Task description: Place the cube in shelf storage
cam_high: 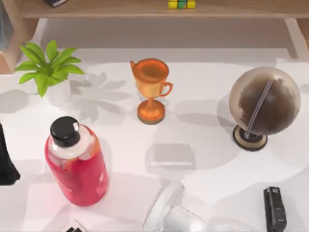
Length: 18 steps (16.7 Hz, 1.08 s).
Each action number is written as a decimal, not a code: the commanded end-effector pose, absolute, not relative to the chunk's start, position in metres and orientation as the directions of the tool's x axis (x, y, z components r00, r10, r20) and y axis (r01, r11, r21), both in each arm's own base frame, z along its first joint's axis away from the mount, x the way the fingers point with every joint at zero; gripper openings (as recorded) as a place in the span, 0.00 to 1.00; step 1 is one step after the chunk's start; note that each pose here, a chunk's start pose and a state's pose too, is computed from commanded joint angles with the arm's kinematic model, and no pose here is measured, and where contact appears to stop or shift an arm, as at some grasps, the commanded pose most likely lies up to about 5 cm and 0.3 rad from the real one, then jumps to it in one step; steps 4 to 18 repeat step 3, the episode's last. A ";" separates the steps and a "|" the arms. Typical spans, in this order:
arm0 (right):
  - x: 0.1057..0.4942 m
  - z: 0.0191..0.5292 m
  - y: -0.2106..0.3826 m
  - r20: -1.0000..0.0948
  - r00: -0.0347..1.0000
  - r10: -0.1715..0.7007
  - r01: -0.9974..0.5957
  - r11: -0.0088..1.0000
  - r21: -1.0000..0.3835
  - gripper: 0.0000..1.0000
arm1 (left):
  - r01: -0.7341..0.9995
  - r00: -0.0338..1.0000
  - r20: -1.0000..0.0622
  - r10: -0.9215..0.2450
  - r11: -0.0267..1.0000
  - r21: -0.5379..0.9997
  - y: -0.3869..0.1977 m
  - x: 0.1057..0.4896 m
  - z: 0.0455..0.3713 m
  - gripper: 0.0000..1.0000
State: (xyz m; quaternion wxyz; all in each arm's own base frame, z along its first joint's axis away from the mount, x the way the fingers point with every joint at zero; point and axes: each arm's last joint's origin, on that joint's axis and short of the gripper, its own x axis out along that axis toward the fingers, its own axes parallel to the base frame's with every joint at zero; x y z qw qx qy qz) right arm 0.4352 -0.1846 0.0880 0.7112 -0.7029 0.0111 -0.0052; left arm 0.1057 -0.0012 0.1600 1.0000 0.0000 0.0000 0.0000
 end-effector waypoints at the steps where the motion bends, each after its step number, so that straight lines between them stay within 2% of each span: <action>1: 0.435 0.088 -0.185 -0.009 1.000 -0.023 -0.008 0.012 -1.000 1.00 | 0.000 1.000 0.000 0.000 1.000 0.000 -0.001 0.106 0.160 1.00; 18: 0.435 0.088 -0.185 -0.009 1.000 -0.023 -0.008 0.012 -1.000 1.00 | 0.000 1.000 0.000 0.000 1.000 0.000 -0.001 0.106 0.160 1.00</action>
